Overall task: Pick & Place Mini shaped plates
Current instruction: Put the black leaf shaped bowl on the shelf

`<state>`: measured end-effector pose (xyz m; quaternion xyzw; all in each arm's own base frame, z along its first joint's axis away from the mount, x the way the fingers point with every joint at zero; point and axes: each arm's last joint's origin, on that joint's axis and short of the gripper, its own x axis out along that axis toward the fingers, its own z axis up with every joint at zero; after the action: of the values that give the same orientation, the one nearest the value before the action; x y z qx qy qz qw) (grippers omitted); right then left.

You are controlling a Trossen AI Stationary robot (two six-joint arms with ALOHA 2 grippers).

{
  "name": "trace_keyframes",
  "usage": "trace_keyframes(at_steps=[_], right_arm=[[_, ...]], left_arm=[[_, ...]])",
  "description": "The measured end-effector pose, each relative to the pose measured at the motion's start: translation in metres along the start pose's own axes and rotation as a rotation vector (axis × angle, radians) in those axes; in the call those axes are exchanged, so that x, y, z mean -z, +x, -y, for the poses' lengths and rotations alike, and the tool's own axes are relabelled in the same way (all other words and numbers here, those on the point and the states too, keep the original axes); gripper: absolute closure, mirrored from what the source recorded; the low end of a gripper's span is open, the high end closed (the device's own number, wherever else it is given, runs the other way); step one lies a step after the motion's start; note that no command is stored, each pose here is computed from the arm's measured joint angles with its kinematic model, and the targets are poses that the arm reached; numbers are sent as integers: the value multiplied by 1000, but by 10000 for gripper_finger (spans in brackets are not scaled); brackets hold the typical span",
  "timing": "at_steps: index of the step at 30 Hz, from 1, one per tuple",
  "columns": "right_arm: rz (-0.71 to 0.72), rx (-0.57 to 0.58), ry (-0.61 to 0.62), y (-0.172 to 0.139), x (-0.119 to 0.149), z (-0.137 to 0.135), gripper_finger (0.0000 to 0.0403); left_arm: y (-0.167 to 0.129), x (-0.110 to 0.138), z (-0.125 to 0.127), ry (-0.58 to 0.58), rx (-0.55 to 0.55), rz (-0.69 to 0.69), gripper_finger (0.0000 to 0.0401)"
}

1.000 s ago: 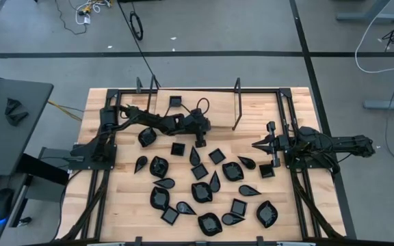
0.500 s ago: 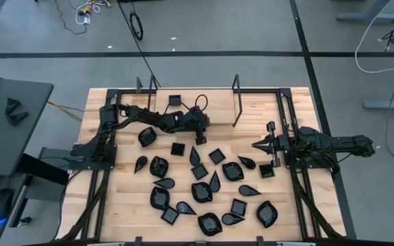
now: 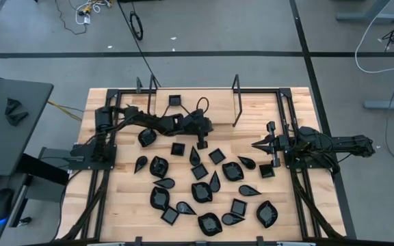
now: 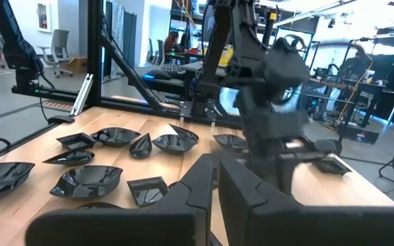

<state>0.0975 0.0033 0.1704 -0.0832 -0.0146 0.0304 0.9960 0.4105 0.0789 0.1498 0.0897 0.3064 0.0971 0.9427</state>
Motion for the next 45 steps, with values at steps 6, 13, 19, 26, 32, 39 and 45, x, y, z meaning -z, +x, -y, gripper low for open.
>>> trace_keyframes(at_steps=[6, 13, 19, 26, 32, 39, 45], right_arm=[[0, 0, 0, 0, 0, 0, 376], [0, 0, 0, 0, 0, 0, 376], [0, 0, 0, 0, 0, 0, 376], [0, 0, 0, 0, 0, 0, 376], [0, 0, 0, 0, 0, 0, 376], [59, 219, -109, -1, -9, 8, 376], [122, 275, -138, -2, -16, 10, 376]], left_arm=[[-39, -32, 32, 53, 125, 54, 383], [-100, -33, 68, 147, 246, -88, 394], [-148, 7, 87, 63, 281, -33, 393], [-208, 43, 111, -94, 245, 233, 394], [-251, 77, 119, -119, 138, 392, 393], [-267, 120, 115, -160, 63, 414, 384], [-272, 143, 110, -204, 21, 430, 393]])
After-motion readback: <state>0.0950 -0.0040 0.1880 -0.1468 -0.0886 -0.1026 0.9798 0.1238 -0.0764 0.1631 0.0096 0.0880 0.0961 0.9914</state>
